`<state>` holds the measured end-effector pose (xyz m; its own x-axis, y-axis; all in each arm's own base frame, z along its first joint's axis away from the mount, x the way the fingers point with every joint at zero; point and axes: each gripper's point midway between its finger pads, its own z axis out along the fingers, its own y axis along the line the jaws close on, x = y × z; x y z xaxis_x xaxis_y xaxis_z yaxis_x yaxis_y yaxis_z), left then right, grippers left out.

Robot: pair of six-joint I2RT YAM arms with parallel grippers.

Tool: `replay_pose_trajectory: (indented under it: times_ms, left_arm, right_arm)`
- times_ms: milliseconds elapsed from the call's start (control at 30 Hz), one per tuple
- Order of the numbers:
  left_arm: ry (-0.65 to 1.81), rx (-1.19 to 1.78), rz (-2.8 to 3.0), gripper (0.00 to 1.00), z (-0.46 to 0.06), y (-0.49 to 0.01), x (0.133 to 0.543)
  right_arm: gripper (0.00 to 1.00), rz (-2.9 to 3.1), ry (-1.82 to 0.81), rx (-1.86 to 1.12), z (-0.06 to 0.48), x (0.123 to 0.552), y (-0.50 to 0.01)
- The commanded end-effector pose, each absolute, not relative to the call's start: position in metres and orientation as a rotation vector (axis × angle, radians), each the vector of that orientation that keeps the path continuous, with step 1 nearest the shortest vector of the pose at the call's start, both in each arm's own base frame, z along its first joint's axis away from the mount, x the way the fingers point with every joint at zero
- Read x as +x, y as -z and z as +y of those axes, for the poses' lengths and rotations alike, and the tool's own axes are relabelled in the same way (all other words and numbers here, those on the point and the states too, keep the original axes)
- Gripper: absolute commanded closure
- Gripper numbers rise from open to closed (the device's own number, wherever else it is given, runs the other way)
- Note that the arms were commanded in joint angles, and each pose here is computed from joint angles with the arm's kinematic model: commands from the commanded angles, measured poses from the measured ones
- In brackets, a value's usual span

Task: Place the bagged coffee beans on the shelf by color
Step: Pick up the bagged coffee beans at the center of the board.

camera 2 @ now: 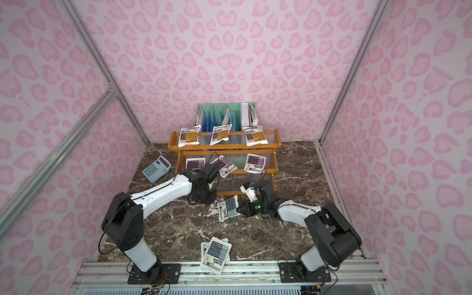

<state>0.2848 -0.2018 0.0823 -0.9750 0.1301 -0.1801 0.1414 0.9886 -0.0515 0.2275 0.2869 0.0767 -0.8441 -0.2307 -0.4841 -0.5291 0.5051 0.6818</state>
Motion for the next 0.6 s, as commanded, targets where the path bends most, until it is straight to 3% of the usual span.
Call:
replay_pose_trajectory:
  times_ms: [0,333,567]
  left_arm:
    - [0.045,0.216,2.958,0.72,-0.197,-0.082,0.275]
    - [0.161,0.299,2.923,0.64,-0.205,-0.103,0.245]
    - [0.44,0.485,2.761,0.55,-0.216,-0.139,0.223]
  right_arm:
    - [1.0,2.42,-1.263,-0.661,0.286,0.224,-0.076]
    - [1.0,2.42,-1.309,-0.786,0.278,0.199,-0.081]
    - [1.0,2.293,-1.522,-0.88,0.273,0.175,-0.112]
